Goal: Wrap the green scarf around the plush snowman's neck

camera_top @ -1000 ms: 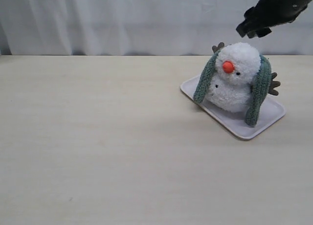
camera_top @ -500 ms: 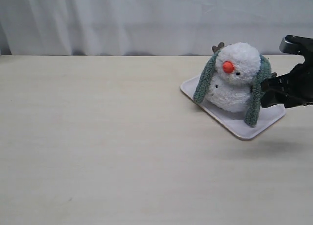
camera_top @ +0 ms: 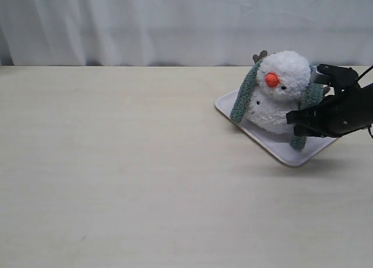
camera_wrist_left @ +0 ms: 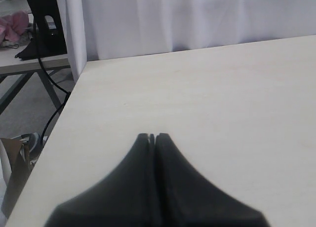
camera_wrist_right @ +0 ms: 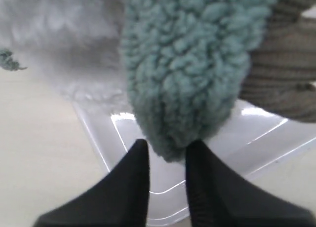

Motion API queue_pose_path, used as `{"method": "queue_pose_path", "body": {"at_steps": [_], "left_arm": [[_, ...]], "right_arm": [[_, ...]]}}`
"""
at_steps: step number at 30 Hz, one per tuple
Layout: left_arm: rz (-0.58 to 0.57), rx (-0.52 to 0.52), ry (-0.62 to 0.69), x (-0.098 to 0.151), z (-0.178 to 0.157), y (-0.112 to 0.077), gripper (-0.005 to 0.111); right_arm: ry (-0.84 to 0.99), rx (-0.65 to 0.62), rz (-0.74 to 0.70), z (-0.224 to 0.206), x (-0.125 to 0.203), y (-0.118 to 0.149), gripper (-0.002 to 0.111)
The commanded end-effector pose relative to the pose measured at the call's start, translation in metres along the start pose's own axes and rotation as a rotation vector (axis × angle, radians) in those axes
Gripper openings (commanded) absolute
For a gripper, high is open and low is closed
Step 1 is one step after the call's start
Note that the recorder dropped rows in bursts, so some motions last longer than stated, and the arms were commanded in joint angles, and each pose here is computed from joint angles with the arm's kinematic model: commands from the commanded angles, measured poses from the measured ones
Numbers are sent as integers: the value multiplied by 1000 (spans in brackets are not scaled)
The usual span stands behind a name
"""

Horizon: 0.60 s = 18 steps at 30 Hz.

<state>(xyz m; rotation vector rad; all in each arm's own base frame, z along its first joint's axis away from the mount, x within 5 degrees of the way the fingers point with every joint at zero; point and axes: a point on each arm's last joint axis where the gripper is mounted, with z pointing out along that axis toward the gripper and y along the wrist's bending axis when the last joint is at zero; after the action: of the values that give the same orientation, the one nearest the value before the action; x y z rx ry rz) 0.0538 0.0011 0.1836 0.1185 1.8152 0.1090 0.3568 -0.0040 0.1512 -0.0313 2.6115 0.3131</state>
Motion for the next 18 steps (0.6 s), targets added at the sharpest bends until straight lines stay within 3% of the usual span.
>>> {"method": "queue_pose_path", "body": {"at_steps": [1,10,18], "left_arm": [[-4,-2,-12,-1,0,0,0],[-4,-2,-10,0,0,0,0],[-4,-2,-10,0,0,0,0]], "right_arm": [[-1,-11,-6,-3,0,2,4],[-96,-199,18,-35,-13,27,4],[-143,-243,9,-56,-18,36,4]]}}
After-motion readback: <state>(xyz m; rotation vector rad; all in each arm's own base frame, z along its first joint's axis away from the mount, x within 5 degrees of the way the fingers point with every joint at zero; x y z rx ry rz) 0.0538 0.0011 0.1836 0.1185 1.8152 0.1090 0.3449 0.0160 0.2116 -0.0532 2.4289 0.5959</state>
